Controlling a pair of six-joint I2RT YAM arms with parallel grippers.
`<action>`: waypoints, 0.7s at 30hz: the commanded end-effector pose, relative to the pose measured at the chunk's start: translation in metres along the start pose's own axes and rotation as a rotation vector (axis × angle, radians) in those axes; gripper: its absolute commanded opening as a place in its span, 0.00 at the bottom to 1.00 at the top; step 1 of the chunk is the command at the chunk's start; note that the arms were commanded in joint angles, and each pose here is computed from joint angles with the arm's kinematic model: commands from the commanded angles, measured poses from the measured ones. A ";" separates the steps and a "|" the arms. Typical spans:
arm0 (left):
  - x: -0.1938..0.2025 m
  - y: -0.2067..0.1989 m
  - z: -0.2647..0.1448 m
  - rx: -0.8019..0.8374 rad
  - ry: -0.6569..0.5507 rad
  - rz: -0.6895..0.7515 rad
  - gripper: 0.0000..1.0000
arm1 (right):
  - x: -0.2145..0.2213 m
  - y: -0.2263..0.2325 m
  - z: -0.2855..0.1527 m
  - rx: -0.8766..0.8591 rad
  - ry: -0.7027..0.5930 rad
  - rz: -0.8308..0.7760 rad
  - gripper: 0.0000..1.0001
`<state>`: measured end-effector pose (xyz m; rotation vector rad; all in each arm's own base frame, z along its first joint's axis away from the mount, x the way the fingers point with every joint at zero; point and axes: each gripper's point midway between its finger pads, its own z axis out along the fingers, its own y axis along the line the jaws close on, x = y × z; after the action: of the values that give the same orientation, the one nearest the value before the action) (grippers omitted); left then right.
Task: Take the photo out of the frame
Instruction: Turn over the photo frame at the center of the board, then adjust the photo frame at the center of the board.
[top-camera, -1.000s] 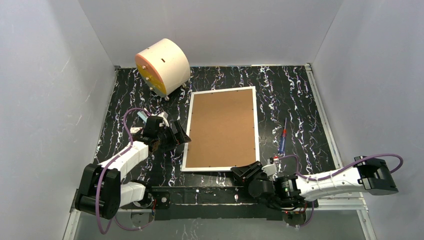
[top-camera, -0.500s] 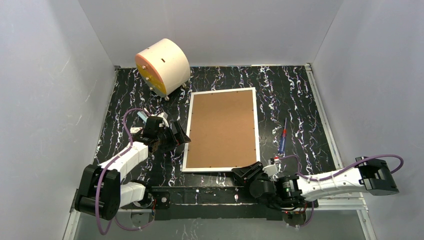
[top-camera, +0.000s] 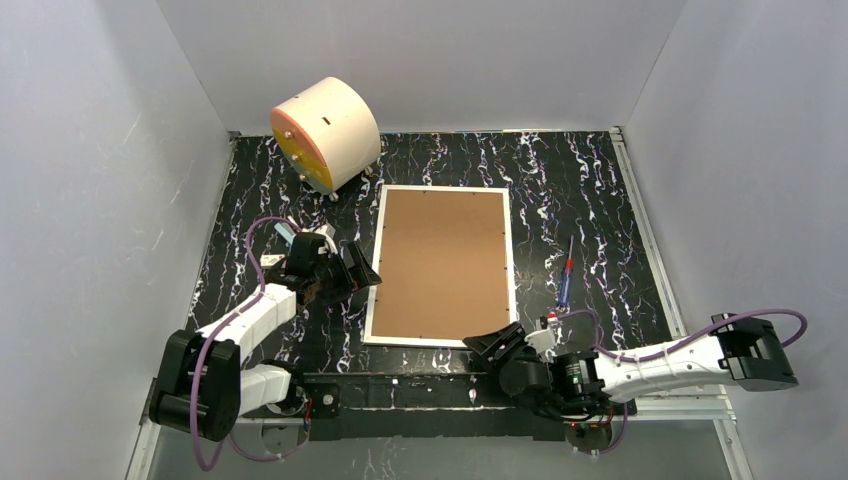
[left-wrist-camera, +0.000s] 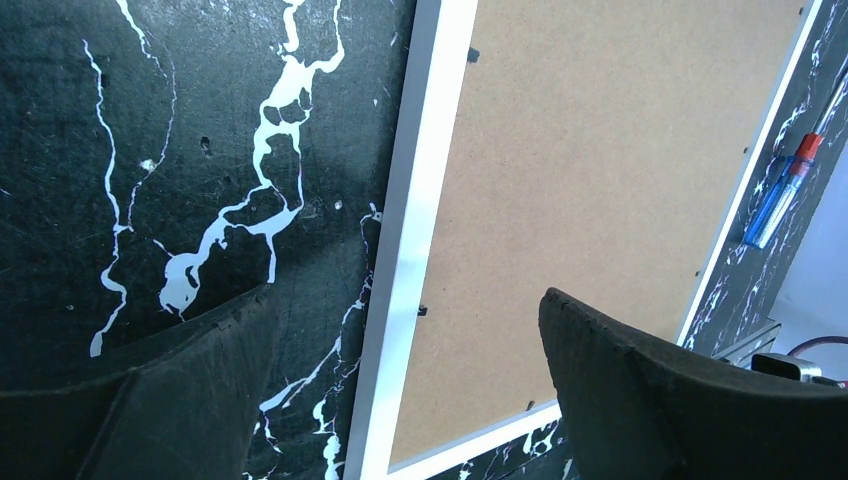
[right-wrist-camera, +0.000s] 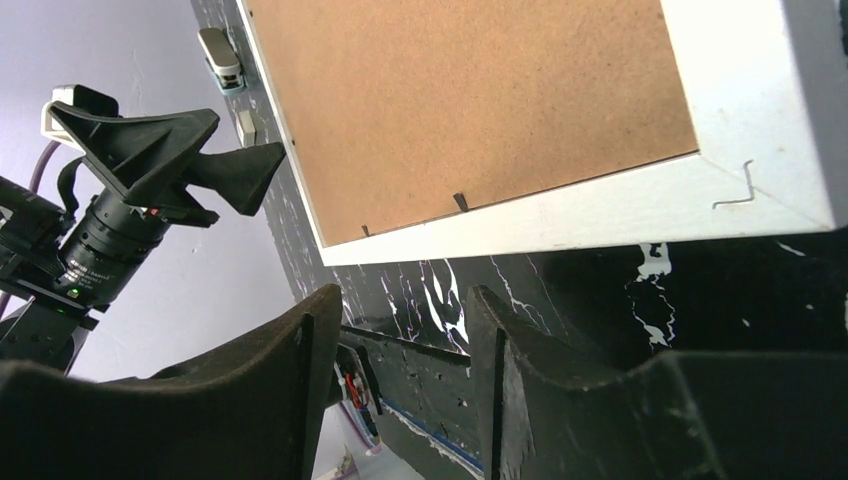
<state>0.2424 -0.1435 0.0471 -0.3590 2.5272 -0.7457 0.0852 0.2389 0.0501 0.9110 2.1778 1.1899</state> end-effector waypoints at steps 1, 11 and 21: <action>0.000 0.001 -0.003 -0.005 -0.012 0.000 0.98 | -0.004 0.006 0.000 -0.019 -0.020 0.045 0.58; 0.004 0.007 -0.003 -0.029 -0.002 0.002 0.98 | -0.025 0.085 -0.030 -0.008 -0.191 -0.455 0.76; 0.002 0.005 -0.004 -0.027 0.004 0.004 0.98 | -0.070 0.113 -0.041 0.136 -0.287 -0.885 0.88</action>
<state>0.2396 -0.1414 0.0444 -0.3711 2.5433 -0.7299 0.1177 0.2360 0.1739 0.3314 2.0732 0.7088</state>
